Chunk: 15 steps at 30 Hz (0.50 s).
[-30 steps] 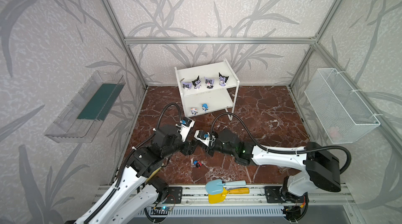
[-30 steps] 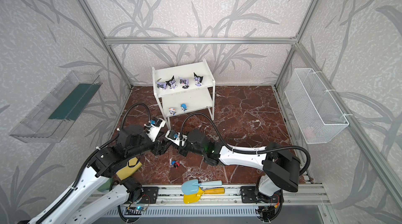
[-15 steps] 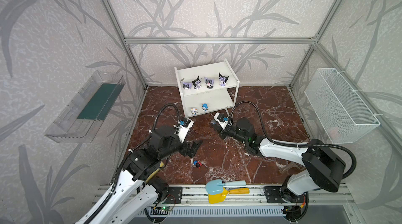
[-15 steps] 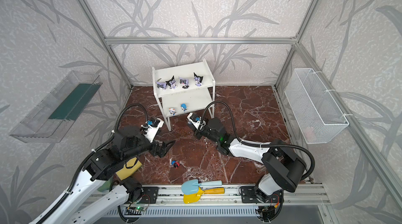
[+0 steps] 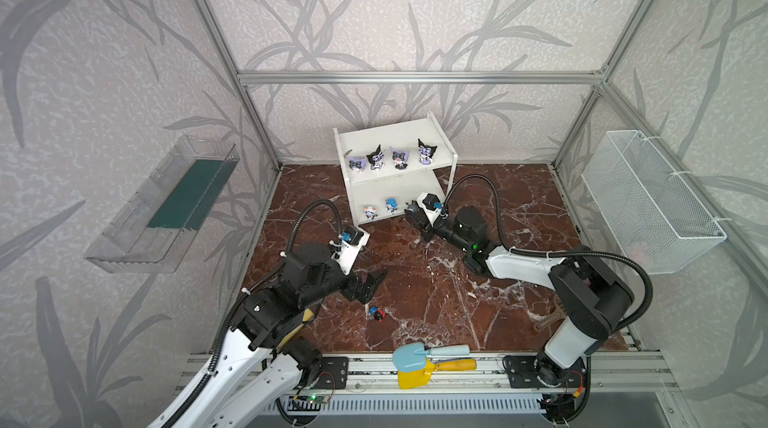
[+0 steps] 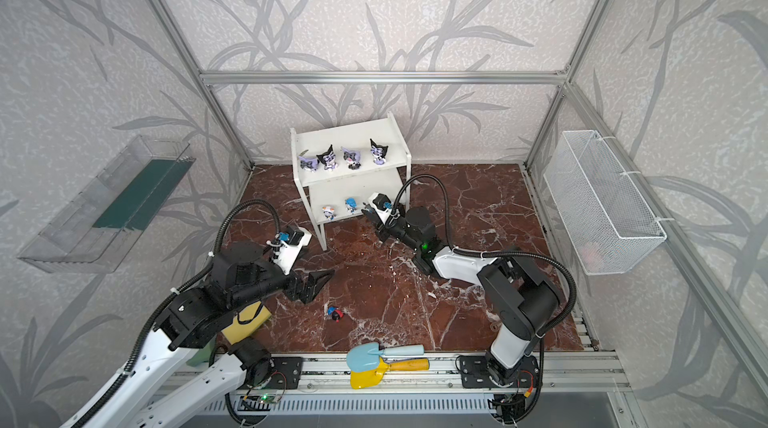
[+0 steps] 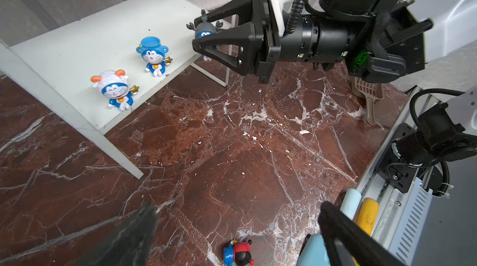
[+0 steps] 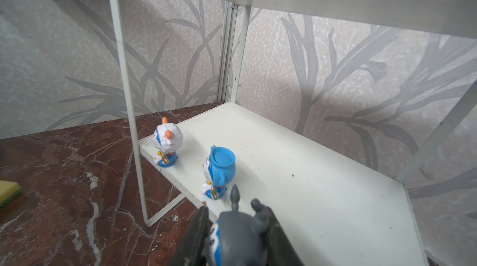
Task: Place and organize the plastic toys onto the shelf
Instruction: 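Carry the grey figure shelfward with the right gripper while the left withdraws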
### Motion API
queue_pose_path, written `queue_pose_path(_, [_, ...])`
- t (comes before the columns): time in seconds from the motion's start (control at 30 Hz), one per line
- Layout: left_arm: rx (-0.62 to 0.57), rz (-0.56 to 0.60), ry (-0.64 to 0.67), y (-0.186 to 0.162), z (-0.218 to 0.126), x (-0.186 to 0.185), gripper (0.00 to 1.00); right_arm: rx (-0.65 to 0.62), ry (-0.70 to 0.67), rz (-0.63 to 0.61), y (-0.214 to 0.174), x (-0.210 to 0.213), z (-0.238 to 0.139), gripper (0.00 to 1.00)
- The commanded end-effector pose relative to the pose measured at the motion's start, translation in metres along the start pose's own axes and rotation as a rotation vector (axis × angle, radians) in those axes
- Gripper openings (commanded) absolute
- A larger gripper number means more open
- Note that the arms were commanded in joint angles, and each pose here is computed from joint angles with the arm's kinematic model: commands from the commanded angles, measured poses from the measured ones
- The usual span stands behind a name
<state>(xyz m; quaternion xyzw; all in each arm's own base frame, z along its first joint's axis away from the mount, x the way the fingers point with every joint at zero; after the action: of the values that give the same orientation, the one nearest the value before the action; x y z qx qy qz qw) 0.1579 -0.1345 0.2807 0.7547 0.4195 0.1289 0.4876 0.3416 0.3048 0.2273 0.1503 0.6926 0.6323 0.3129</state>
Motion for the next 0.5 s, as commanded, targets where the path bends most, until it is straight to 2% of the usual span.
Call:
queue_pose_path(0.0, [-0.006,0.015,-0.018,-0.001,0.001,-0.002,0.99,-0.093,-0.016,-0.001,0.014,-0.009,0.01,0.27])
queue_pose_path(0.47, [-0.008,0.015,-0.019,-0.001,0.002,-0.002,0.99,-0.124,-0.063,-0.017,0.0,-0.014,0.022,0.28])
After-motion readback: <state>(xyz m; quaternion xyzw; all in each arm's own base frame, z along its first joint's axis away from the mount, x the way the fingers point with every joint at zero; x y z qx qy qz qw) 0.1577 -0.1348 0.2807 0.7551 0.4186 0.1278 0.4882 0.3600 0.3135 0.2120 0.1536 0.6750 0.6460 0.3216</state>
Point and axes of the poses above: each gripper's point midway between its finger pads, its own z axis out along the fingers, its own x axis along the line the jaws close on, y = z × x, the point moved 5 cm from there along -z, back along the fingers, and after that the axes turned 5 degrees about -z, right-handed, at the moved point
